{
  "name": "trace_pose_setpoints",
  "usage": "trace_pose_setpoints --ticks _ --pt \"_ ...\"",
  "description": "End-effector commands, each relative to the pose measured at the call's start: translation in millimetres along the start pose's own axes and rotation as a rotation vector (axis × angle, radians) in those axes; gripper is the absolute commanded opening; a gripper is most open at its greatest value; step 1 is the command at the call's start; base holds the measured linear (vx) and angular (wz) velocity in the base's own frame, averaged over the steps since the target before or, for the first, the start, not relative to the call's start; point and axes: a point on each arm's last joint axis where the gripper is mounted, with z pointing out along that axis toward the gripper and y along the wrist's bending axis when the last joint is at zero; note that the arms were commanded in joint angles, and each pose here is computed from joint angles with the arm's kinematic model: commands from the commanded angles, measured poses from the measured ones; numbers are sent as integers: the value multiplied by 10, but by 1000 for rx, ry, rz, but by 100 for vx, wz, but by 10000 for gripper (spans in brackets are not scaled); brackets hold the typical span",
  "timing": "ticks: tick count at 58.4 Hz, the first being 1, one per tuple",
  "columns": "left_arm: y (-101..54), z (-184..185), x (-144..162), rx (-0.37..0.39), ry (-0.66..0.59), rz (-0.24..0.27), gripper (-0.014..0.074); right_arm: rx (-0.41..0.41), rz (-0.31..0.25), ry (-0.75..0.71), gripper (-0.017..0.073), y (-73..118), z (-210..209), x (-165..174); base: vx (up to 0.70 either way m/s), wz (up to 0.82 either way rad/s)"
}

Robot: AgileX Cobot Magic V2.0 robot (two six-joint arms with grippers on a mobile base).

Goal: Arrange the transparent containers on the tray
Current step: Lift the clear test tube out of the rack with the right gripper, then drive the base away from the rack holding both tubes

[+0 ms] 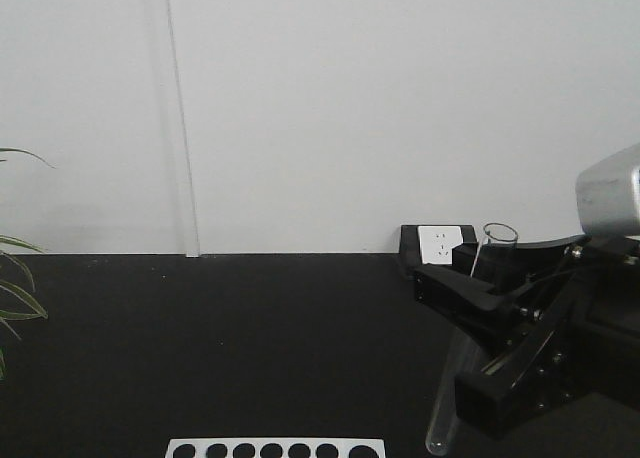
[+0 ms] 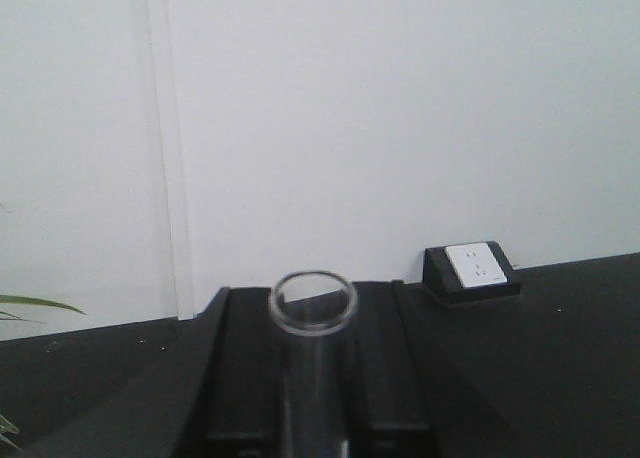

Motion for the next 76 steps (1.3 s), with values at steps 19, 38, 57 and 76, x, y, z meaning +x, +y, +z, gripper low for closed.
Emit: trace_pose_setpoints --ticks 19,38,57,76 --pt "-9 -184 -259 -16 -53 -12 66 4 -18 -149 -3 -8 -74 -227 0 0" --pt "-8 -184 -258 -16 -52 -12 66 4 -18 -149 -2 -8 -74 -227 0 0" --pt "-8 -184 -258 -16 -52 -12 66 4 -18 -149 -1 -8 -74 -227 0 0" --pt "-8 -184 -258 -16 -52 -12 66 4 -18 -149 -1 -8 -74 -227 0 0"
